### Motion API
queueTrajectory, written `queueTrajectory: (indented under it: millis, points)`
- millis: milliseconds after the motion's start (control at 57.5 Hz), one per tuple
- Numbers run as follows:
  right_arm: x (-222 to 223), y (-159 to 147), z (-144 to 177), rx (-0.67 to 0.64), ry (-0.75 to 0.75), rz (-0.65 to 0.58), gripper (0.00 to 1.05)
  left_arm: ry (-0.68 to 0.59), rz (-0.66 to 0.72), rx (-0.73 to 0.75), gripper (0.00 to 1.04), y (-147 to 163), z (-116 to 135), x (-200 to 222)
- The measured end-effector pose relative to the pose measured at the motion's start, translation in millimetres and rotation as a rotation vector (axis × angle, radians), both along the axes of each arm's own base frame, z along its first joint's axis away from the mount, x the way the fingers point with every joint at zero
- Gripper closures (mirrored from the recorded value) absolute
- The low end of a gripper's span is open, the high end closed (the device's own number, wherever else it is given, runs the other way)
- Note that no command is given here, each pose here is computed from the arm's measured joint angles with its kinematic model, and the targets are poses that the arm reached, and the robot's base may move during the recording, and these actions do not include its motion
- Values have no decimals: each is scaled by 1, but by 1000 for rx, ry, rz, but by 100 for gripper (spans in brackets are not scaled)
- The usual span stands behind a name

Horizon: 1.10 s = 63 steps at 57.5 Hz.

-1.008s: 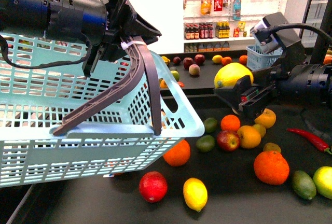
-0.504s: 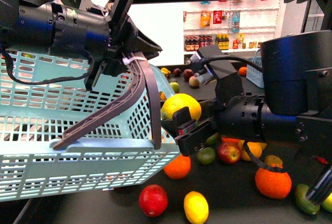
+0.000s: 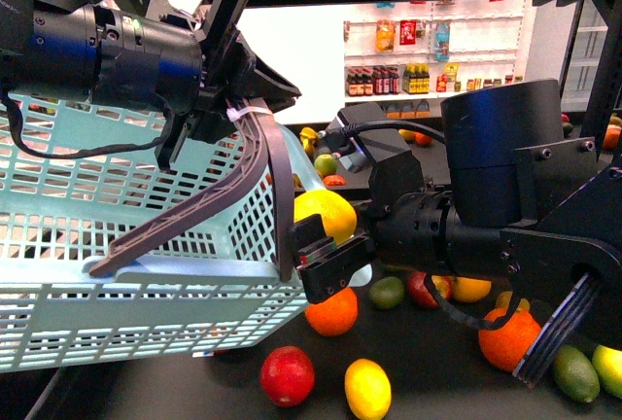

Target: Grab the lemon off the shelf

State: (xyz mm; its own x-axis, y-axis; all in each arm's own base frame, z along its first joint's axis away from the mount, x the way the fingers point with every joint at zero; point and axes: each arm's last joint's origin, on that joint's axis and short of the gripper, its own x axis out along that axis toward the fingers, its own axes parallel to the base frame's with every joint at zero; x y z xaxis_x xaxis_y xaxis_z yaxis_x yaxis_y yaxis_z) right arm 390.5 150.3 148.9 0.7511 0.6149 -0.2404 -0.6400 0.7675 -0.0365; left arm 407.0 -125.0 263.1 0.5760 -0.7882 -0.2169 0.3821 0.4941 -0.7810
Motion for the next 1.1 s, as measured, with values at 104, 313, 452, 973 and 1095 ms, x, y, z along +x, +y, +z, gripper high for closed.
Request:
queueTrajectory:
  millis: [104, 313, 452, 973, 1095]
  points:
    - [0, 0, 1, 6, -5, 3, 8, 0, 0, 0, 98, 0, 0, 0]
    - [1, -2, 4, 40, -8, 13, 7, -1, 3, 1, 98, 0, 0, 0]
    - [3, -9, 11, 74, -8, 1, 7, 2, 9, 0, 98, 1, 0, 0]
    - [45, -118, 44, 239, -54, -304, 7, 4, 1, -3, 98, 0, 0, 0]
    - [58, -138, -11, 133, 80, -427, 7, 4, 1, -3, 98, 0, 0, 0]
